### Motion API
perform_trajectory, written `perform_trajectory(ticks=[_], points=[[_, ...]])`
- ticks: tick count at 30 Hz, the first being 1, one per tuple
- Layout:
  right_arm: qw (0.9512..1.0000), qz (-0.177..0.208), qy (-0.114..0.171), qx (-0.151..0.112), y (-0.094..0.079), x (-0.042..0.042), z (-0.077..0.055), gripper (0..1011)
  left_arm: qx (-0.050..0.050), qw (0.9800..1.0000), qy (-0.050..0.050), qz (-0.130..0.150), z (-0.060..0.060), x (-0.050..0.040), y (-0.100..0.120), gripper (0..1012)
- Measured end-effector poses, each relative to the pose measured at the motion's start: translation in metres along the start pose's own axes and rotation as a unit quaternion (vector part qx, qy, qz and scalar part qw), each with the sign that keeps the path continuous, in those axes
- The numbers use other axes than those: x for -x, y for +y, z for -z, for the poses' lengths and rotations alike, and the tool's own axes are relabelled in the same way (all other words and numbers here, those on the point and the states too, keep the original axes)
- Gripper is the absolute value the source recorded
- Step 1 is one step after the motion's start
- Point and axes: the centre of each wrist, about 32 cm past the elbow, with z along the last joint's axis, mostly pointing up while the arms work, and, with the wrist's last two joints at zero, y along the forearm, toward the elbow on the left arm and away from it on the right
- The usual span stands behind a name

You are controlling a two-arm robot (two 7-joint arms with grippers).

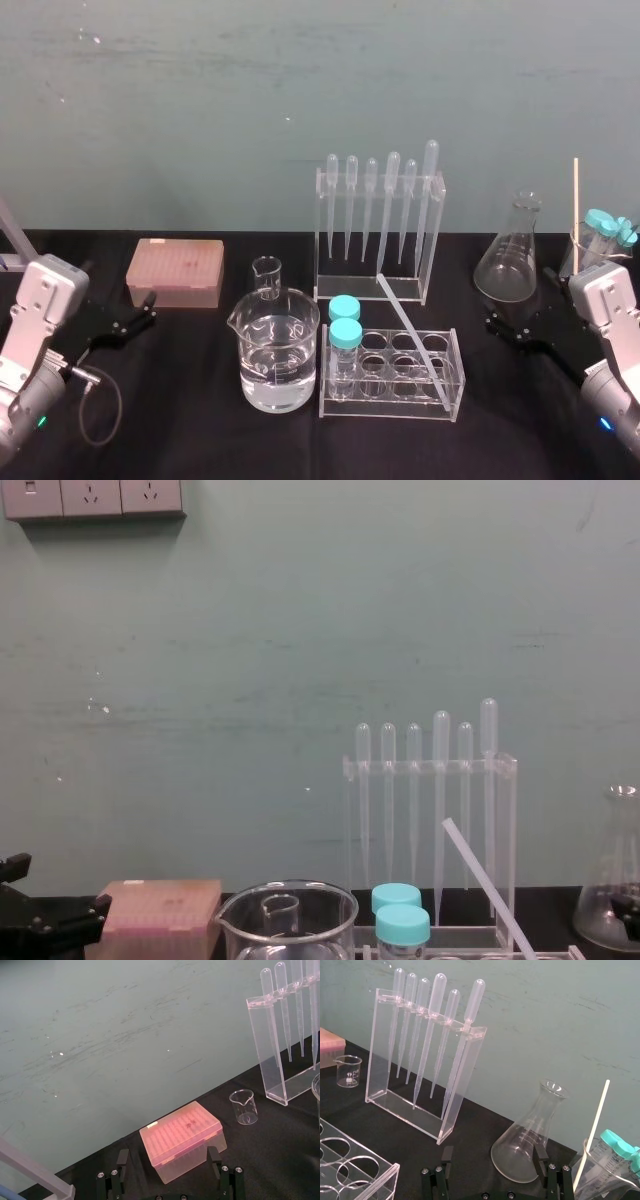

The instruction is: Pick up the stirring rod with one hand, then place it down.

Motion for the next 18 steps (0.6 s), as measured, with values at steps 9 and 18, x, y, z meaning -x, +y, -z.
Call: perform_trajectory(ticks=[9, 18], points=[[1.0000, 0.000, 0.000, 0.000, 0.0000, 0.0000, 0.0000, 1000, 0.000, 1.0000, 0.000, 0.000, 0.0000, 0.0000, 0.0000, 1000], [1.0000, 0.000, 0.000, 0.000, 0.0000, 0.0000, 0.0000, 1000, 0.000, 1.0000, 0.000, 0.000, 0.0000, 0.0000, 0.0000, 1000]])
